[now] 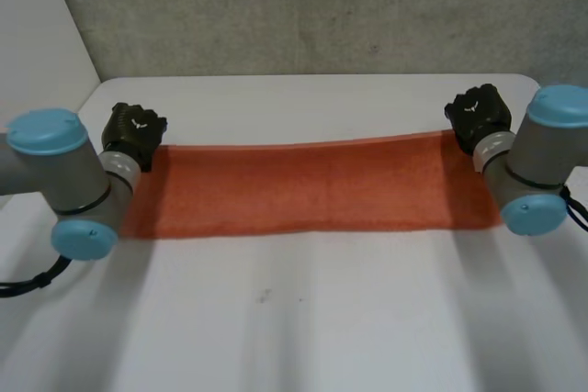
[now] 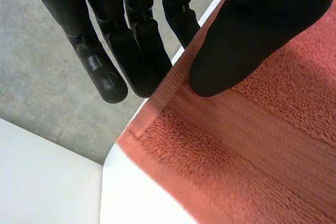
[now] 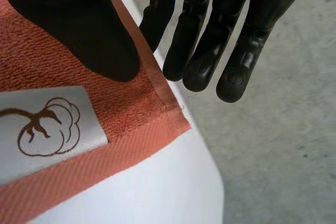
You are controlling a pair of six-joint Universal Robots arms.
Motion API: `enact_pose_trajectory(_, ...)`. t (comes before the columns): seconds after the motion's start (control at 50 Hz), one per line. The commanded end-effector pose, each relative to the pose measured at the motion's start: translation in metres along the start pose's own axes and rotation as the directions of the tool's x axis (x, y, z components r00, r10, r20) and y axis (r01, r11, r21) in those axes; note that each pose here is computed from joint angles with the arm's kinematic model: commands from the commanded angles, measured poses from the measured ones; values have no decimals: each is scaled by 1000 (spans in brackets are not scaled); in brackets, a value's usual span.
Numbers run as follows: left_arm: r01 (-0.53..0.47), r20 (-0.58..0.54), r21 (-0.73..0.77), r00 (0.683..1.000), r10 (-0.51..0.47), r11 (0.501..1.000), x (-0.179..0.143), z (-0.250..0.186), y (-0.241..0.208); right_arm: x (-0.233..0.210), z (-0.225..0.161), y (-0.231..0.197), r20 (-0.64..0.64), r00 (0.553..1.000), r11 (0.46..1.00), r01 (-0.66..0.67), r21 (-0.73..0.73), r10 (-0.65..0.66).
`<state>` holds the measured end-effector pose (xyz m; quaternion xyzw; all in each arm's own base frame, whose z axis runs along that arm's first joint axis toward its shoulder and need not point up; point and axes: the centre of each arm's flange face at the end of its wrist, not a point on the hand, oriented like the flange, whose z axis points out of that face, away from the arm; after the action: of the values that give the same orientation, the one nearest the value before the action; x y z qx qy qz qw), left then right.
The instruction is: Fold the laundry
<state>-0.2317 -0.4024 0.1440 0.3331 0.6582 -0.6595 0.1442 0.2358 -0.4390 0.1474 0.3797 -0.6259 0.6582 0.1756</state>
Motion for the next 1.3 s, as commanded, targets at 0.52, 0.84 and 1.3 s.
enact_pose_trajectory(0.52, 203, 2, 141, 979, -206, 969, -9, -70, -49, 49, -91, -6, 82, 893, 882, -417, -220, 442)
enact_pose_trajectory(0.84, 369, -41, 64, 929, -367, 927, 3, -96, -31, 40, -96, 51, 138, 845, 840, -470, -271, 517)
enact_pose_trajectory(1.3, 369, -44, 47, 929, -367, 928, 6, -97, -26, 23, -81, 77, 142, 848, 843, -462, -276, 511)
